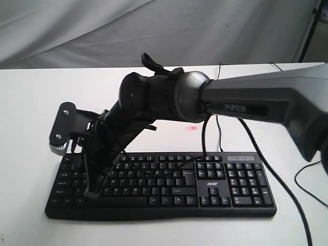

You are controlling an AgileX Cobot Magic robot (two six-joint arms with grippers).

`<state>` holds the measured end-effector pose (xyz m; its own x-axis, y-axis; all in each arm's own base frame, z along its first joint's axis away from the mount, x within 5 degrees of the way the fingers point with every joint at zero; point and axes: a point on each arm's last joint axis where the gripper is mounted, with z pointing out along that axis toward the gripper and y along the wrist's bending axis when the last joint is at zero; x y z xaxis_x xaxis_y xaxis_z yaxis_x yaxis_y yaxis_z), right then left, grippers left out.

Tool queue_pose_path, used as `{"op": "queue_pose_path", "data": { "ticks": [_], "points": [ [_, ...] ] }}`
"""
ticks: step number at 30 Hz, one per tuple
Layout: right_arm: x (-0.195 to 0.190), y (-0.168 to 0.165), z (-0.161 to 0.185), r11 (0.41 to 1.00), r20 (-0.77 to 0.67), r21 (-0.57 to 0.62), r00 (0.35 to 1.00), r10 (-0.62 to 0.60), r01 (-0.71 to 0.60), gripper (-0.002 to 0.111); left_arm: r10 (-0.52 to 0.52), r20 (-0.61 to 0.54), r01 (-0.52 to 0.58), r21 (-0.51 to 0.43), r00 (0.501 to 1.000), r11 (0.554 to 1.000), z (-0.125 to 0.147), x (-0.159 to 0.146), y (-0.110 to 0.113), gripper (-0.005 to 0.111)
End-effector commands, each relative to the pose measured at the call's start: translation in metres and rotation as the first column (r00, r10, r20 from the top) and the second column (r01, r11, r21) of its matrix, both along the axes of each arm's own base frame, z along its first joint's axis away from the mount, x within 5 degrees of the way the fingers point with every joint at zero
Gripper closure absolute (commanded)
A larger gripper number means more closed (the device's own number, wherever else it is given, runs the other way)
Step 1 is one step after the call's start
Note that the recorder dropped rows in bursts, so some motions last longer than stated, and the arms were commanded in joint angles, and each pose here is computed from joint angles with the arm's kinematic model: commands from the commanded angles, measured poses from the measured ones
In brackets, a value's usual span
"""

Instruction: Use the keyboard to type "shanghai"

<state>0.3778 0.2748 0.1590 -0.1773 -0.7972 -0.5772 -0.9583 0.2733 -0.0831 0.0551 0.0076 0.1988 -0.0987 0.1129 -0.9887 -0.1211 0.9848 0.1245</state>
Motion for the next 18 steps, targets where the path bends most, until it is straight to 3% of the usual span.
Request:
{"op": "queue_pose_path", "data": {
  "ticks": [1, 9, 18],
  "points": [
    [-0.004, -0.026, 0.006, 0.999, 0.018, -0.026, 0.999, -0.028, 0.028, 0.108, -0.004, -0.003, 0.004, -0.004, 1.0, 1.0, -0.001, 0.0, 0.0, 0.106],
    [-0.011, -0.051, 0.02, 0.998, 0.074, -0.035, 0.996, -0.042, 0.045, 0.108, -0.004, -0.003, 0.004, -0.004, 1.0, 1.0, -0.001, 0.0, 0.0, 0.106],
    [-0.014, -0.077, 0.011, 0.995, 0.008, -0.06, 0.997, -0.079, 0.079, 0.108, -0.004, -0.003, 0.004, -0.004, 1.0, 1.0, -0.001, 0.0, 0.0, 0.106]
  ]
}}
